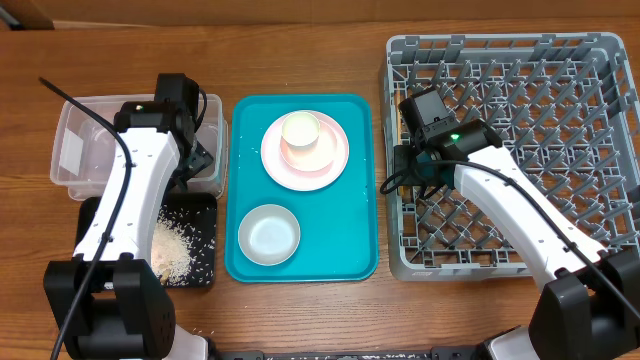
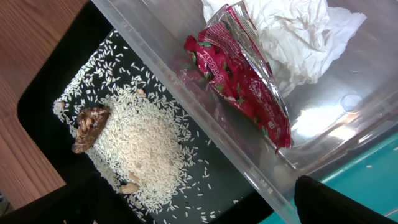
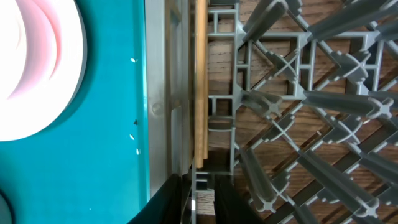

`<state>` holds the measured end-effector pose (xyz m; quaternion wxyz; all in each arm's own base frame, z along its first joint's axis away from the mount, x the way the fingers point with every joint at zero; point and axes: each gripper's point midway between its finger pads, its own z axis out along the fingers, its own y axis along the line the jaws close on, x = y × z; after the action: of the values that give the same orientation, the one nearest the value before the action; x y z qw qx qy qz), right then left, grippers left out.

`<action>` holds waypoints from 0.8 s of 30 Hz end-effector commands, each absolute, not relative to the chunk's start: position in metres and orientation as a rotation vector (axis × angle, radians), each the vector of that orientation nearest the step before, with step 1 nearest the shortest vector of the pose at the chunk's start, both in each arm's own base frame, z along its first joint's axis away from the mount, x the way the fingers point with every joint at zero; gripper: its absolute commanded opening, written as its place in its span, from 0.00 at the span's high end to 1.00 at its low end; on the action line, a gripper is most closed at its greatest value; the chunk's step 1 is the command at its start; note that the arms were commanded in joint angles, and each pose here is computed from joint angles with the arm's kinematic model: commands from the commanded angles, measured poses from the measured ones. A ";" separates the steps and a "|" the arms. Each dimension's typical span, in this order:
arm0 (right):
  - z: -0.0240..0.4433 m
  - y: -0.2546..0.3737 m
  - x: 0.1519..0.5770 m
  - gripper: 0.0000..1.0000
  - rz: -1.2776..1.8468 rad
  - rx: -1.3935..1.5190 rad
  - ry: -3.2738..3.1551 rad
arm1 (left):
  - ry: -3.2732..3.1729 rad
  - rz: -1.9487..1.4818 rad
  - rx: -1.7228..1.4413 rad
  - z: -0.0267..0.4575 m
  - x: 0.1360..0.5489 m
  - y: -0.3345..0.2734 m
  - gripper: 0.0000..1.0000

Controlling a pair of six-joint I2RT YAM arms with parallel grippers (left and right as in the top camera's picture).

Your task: Sort waste into correct bins and load items into the dishwasher

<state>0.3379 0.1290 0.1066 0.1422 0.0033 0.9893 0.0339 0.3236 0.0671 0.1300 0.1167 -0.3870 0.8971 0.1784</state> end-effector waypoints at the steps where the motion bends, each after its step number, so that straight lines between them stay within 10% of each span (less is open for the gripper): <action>1: 0.113 0.126 0.339 0.79 0.092 0.022 2.829 | 2.603 0.543 -1.143 0.133 0.327 0.072 0.00; 24: 0.124 0.139 0.365 0.71 0.185 0.081 2.712 | 2.603 0.543 -1.142 0.133 0.327 0.072 0.00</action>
<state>0.3629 0.1388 0.1160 0.1950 0.0118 0.9791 0.0564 0.3236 0.0672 0.1300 0.1167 -0.3870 0.8971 0.1785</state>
